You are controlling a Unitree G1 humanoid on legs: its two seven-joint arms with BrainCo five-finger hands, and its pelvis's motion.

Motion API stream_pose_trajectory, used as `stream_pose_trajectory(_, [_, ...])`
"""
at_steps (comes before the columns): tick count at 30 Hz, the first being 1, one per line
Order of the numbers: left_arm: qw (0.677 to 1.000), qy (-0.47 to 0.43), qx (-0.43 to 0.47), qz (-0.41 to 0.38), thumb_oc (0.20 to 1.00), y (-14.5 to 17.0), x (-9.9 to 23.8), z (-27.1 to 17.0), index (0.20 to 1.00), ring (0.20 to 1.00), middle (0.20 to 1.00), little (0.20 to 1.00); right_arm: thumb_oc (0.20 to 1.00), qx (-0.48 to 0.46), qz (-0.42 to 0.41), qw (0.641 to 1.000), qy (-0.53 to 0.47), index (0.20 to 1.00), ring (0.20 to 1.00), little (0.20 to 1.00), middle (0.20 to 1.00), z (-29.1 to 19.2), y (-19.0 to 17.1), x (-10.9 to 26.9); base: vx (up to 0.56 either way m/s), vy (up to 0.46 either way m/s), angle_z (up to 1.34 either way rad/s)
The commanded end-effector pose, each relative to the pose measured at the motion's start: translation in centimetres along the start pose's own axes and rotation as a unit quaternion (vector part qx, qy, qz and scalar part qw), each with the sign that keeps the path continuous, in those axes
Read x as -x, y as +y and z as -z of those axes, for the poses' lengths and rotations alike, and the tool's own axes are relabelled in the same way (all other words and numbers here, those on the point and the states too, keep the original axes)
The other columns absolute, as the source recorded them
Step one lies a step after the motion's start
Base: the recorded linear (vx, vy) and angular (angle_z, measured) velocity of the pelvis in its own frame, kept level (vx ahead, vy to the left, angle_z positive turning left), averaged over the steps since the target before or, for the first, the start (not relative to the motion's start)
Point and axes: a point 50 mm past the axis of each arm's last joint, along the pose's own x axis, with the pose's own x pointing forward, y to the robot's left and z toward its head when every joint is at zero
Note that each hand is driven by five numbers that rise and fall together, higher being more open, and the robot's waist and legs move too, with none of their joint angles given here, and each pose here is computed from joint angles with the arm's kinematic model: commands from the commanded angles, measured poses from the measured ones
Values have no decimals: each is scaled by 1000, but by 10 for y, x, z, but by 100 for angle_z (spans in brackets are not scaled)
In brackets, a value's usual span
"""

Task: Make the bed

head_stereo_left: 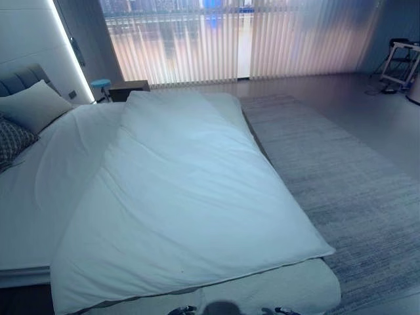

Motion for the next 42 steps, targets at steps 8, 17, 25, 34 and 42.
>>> stream_pose_trajectory(8, [960, -93, 253, -75, 1000, 23, -4, -50, 1000, 1000, 1000, 1000, 1000, -44, -7, 994, -102, 1000, 1000, 1000, 1000, -50, 6, -5, -89, 4, -1])
stream_pose_trajectory(17, [884, -218, 409, -64, 1000, 41, 3, -124, 1000, 1000, 1000, 1000, 1000, -51, -13, 978, -199, 1000, 1000, 1000, 1000, -108, 2, 0, -180, 6, 2])
stream_pose_trajectory(25, [776, -342, 530, -14, 1000, 56, 26, -202, 1000, 1000, 1000, 1000, 1000, -101, -45, 942, -316, 1000, 1000, 1000, 1000, -171, 8, 18, -178, -6, 8])
stream_pose_trajectory(34, [673, -397, 624, -11, 1000, 72, 47, -237, 1000, 1000, 1000, 1000, 1000, -128, -55, 914, -381, 1000, 1000, 1000, 1000, -195, 10, 35, -38, 34, -1])
stream_pose_trajectory(42, [578, -408, 707, -23, 1000, 93, 61, -250, 1000, 1000, 1000, 1000, 1000, -112, -52, 902, -414, 1000, 1000, 1000, 1000, -210, 8, 46, 19, 26, -2])
